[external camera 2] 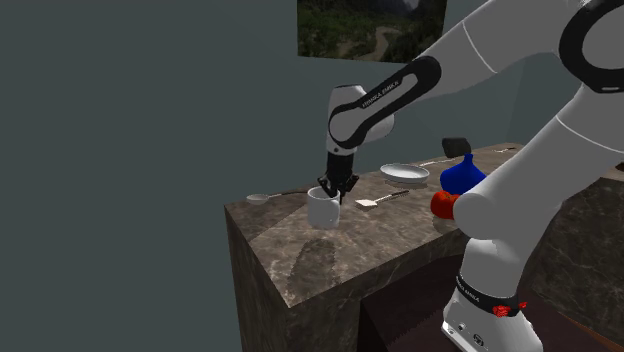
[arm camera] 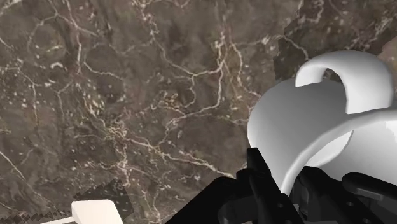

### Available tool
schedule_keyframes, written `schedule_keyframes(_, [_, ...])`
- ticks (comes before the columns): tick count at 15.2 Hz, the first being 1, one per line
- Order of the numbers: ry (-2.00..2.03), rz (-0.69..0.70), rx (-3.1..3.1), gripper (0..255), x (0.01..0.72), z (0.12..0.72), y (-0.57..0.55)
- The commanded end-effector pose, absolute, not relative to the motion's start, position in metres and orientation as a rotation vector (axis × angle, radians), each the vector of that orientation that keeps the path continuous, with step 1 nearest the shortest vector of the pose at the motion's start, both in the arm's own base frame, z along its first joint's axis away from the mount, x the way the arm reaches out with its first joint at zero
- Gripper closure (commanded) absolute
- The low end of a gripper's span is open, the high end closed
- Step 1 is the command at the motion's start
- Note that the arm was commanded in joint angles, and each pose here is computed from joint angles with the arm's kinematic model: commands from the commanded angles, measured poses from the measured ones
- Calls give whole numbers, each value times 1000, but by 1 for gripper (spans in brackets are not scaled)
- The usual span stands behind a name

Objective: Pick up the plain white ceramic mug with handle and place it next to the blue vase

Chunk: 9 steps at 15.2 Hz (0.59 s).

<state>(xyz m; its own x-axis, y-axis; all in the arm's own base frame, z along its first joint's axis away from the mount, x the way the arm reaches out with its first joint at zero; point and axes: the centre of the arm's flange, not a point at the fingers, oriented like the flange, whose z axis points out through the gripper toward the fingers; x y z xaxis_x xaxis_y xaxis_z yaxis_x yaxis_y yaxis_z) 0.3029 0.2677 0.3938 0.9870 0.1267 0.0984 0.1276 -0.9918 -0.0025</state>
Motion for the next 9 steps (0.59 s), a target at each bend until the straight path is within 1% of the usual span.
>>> schedule_keyframes(1, [-200, -153, -3123, 255, 303, 405, 267])
schedule_keyframes(9, [-200, -153, -3123, 255, 303, 447, 267])
